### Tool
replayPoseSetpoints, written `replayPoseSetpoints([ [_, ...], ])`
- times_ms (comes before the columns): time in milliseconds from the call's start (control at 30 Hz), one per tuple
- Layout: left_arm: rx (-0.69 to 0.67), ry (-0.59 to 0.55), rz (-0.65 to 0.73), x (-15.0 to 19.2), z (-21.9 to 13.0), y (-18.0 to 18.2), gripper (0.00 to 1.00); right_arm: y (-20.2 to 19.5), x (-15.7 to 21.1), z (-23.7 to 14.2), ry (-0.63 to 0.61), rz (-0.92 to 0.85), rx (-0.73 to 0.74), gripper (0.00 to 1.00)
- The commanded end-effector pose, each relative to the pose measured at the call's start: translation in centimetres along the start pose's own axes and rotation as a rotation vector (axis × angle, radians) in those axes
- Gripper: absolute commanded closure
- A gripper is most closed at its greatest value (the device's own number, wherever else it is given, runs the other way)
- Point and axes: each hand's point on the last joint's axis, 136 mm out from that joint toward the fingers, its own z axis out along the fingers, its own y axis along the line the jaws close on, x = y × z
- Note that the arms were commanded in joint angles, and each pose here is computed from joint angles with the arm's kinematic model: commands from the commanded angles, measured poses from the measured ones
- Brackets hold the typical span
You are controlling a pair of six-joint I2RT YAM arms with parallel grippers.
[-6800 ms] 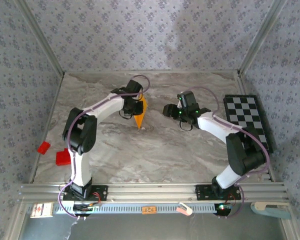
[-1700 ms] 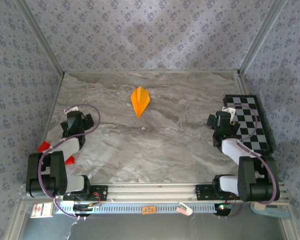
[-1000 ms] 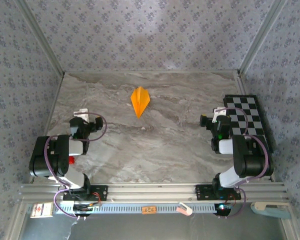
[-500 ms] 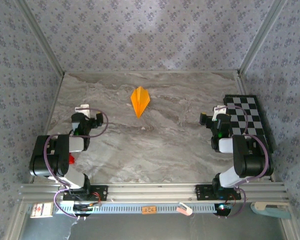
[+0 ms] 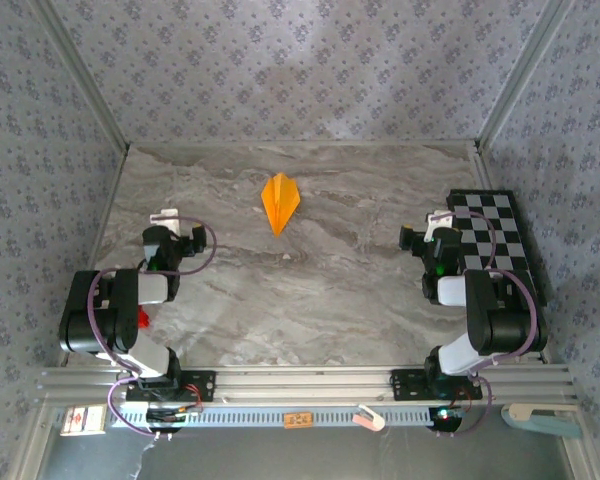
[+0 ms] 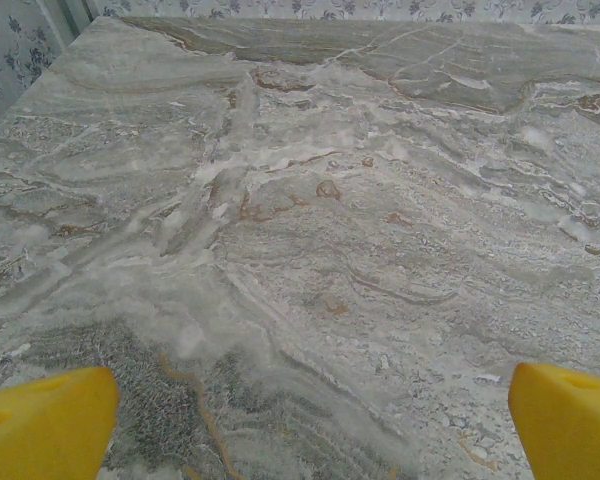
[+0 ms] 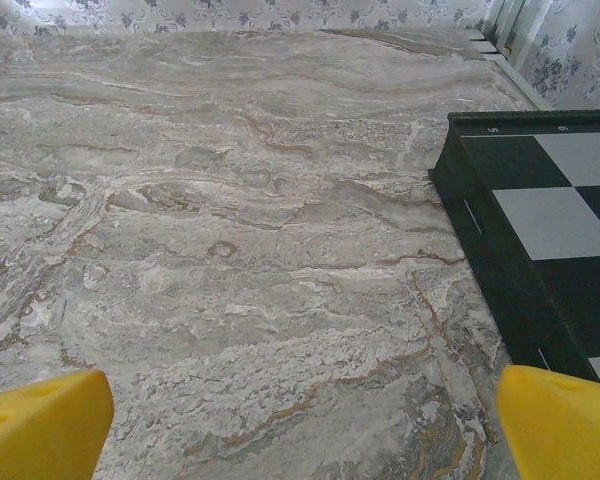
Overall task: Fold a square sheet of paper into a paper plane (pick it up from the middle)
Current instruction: Reset both arms
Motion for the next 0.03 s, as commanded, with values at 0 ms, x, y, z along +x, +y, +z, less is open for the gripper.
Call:
replayPoseSetpoints([
  [0,-0.001,-0.007,0.012,-0.52,0.34,0.03,0.0,-0.19,-0.48,0.31,-0.006,-0.006,0.017,0.0],
])
